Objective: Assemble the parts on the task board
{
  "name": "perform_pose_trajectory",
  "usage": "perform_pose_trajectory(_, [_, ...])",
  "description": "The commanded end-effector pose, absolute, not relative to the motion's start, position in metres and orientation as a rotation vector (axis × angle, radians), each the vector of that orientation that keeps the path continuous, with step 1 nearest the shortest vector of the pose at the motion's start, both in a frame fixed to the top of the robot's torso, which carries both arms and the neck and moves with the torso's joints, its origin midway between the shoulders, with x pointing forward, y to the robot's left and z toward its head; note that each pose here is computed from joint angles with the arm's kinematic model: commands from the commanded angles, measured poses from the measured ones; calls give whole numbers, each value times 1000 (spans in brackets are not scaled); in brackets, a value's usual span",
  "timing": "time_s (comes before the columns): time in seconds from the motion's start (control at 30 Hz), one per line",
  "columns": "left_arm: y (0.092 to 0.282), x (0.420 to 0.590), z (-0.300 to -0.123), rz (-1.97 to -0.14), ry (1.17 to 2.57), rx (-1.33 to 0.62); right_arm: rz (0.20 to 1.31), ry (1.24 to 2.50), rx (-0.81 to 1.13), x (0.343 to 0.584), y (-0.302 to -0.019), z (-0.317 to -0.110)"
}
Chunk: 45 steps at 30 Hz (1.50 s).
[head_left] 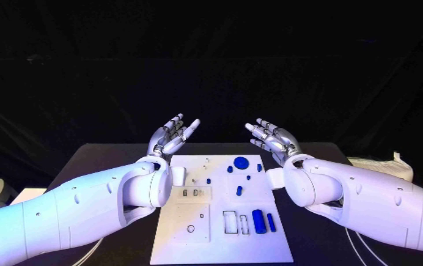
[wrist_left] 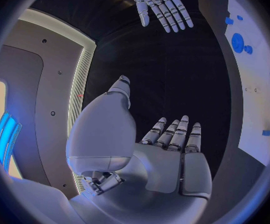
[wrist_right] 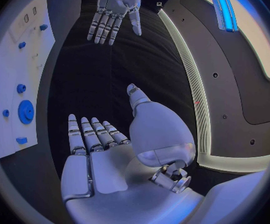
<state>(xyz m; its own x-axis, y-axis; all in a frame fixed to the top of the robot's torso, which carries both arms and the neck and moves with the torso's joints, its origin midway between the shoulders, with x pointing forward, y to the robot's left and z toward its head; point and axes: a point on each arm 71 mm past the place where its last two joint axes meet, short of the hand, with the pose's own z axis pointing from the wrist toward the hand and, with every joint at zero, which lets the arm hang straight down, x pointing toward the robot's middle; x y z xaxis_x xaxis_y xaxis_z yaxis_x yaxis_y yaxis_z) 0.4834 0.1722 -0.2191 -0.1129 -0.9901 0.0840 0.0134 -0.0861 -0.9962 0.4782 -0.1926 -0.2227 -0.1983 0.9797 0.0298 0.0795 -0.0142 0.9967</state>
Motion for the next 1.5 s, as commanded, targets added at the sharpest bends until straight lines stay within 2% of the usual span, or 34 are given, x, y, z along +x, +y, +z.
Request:
perform_pose_trajectory(0.03, [169, 483, -216, -1444, 1219, -1197, 1441, 1589, 1102, 476, -181, -225])
perform_pose_trajectory(0.23, [169, 483, -216, -1444, 1219, -1197, 1457, 1638, 1080, 477, -180, -225])
perform_pose_trajectory(0.27, [184, 483, -217, -1438, 1201, -1220, 1341, 1541, 936, 487, -200, -216])
perform_pose_trajectory(0.6, [202, 480, -215, -1469, 1216, -1227, 1249, 1463, 706, 496, -210, -203])
perform_pose_trajectory(0.83, [206, 465, -208, -1544, 1294, -1219, 1177, 1487, 482, 504, -210, -187])
perform_pose_trajectory(1.0, [203, 449, -198, -1609, 1335, -1216, 1026, 1525, 215, 514, -210, -169])
perform_pose_trajectory(1.2, [202, 439, -187, -1642, 1337, -1202, 836, 1557, -56, 516, -208, -158])
perform_pose_trajectory(1.5, [200, 426, -172, -1685, 1337, -1178, 608, 1570, -294, 517, -199, -149])
